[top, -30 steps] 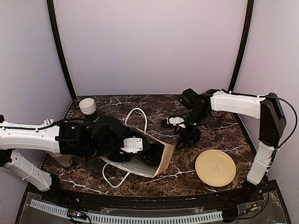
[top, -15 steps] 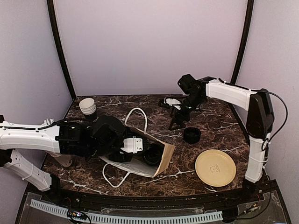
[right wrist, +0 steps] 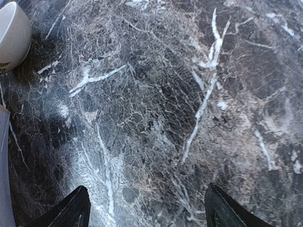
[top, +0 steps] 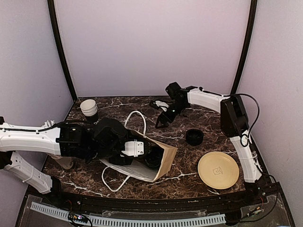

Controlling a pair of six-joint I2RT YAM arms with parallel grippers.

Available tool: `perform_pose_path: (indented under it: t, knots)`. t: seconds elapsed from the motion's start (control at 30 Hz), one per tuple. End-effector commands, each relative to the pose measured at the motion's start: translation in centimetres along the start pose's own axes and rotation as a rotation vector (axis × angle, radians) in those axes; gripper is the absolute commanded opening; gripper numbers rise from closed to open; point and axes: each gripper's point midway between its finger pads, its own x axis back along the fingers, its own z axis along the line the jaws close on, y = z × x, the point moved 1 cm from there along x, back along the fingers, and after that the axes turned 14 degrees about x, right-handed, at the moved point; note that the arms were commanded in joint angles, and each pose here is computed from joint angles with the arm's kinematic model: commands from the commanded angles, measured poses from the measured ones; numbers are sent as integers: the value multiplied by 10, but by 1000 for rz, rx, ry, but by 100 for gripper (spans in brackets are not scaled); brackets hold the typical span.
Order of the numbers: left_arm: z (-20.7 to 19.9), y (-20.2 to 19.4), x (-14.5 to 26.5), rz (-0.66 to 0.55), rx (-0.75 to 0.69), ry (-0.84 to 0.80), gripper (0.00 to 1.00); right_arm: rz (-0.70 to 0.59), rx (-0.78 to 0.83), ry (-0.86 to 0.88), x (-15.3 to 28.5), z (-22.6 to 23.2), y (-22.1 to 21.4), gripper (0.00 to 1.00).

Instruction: Pack the takeout coffee

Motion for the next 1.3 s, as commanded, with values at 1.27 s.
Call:
perform_pose_path:
  t: [1.27]
  knots:
    - [-2, -2, -10, -113, -32, -35, 50, -71, 33, 532, -70, 133, -1, 84]
